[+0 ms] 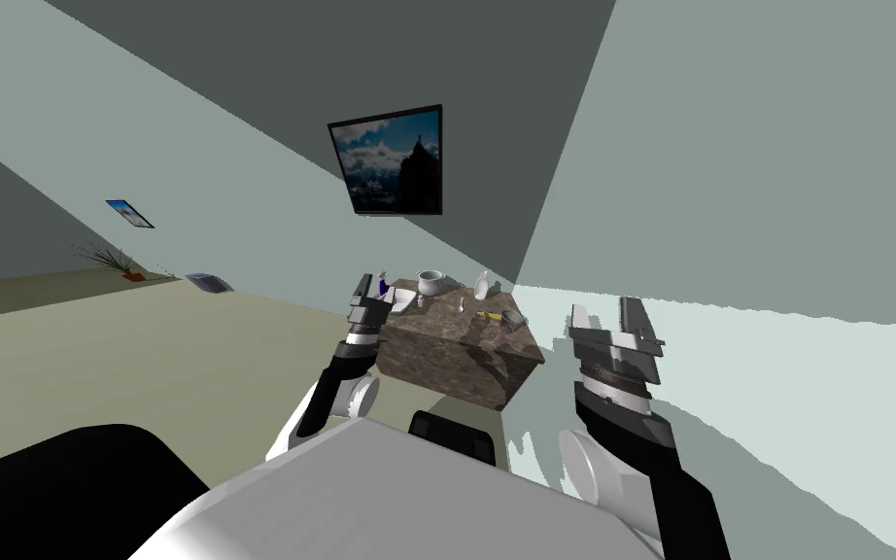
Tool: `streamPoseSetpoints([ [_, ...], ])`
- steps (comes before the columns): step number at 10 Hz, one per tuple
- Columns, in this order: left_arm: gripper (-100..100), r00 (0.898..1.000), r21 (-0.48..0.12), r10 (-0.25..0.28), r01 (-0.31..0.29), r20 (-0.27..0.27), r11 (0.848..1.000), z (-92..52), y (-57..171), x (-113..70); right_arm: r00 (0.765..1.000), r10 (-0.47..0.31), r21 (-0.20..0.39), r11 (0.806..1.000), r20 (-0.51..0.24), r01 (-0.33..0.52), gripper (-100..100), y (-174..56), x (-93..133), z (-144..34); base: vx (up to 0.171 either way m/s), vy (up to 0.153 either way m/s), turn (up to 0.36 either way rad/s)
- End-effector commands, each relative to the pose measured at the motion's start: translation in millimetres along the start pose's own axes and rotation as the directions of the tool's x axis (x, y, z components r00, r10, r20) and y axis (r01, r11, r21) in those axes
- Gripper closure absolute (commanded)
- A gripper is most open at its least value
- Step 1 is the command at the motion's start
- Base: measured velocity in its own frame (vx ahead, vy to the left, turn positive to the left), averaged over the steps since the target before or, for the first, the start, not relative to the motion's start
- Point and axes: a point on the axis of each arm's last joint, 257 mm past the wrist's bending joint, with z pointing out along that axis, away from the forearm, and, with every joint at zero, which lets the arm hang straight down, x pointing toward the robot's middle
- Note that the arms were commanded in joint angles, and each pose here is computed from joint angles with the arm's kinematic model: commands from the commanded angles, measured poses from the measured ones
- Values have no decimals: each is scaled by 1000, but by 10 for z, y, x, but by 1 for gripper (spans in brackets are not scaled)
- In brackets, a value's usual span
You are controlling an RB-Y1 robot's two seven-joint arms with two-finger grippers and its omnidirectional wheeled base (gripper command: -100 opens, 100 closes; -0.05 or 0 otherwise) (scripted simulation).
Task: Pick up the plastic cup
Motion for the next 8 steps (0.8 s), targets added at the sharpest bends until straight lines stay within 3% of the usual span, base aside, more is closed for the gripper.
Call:
streamPoseSetpoints([
  [1, 0, 1000, 0, 0, 0, 0, 1000, 0, 0, 0, 999, -7, 29, 1000, -42, 8, -100, -132, 84, -54, -46, 17, 26],
  [5, 0, 1000, 0, 0, 0, 0, 1000, 0, 0, 0, 985, -24, 128, 991, -169, 46, -100, -581, 309, -299, -85, 45, 44],
  [6, 0, 1000, 0, 0, 0, 0, 1000, 0, 0, 0, 984, -27, 128, 991, -179, 51, -100, -582, 318, -303, -51, 45, 26],
  [8, 0, 1000, 0, 0, 0, 0, 1000, 0, 0, 0, 966, -34, 192, 978, -255, 85, -100, -876, 426, -519, -62, 56, 79],
])
